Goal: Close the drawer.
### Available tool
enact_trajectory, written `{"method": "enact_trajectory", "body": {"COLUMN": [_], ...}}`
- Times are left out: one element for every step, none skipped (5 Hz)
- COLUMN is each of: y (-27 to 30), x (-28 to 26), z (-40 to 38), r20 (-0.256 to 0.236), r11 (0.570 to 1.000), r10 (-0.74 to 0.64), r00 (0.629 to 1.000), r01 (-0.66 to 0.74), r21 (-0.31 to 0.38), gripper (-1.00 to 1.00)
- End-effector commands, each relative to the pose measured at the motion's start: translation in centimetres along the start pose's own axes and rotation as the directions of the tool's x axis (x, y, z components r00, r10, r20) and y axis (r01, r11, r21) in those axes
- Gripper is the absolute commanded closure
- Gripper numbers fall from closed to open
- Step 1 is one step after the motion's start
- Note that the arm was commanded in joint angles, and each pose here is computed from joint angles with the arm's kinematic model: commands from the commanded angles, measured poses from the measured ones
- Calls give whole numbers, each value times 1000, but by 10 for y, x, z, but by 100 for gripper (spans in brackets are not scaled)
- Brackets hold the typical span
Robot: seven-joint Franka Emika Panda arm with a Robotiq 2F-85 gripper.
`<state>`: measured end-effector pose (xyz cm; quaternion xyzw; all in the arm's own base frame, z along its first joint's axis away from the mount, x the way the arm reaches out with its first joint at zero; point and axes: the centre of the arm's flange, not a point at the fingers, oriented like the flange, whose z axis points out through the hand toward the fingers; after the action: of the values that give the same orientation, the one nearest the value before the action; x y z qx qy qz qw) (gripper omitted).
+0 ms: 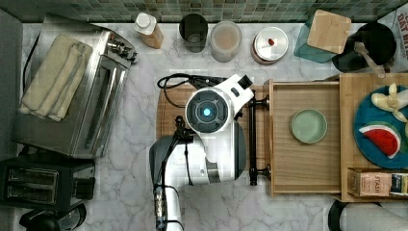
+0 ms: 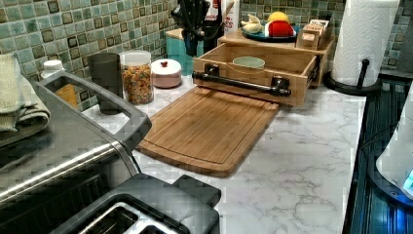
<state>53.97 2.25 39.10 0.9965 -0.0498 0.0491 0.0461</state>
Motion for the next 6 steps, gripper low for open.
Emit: {"method": "enact_trajectory", "body": {"y": [-3,14,24,37,56,78], "x": [-27,-31,-34,-39,-38,-34], "z": [63,79,97,102,97,103], "r20": [85,106,101,99,97,118], "r11": [989,989,990,993,993,993], "r10": [-130,-136,-134,-108,-106,-106], "r00": [988,985,986,989,990,987], "r01": [135,142,138,112,110,112], "r21": [-54,-47,-34,-34,-39,-43], "gripper": [100,100,100,100,100,100]}}
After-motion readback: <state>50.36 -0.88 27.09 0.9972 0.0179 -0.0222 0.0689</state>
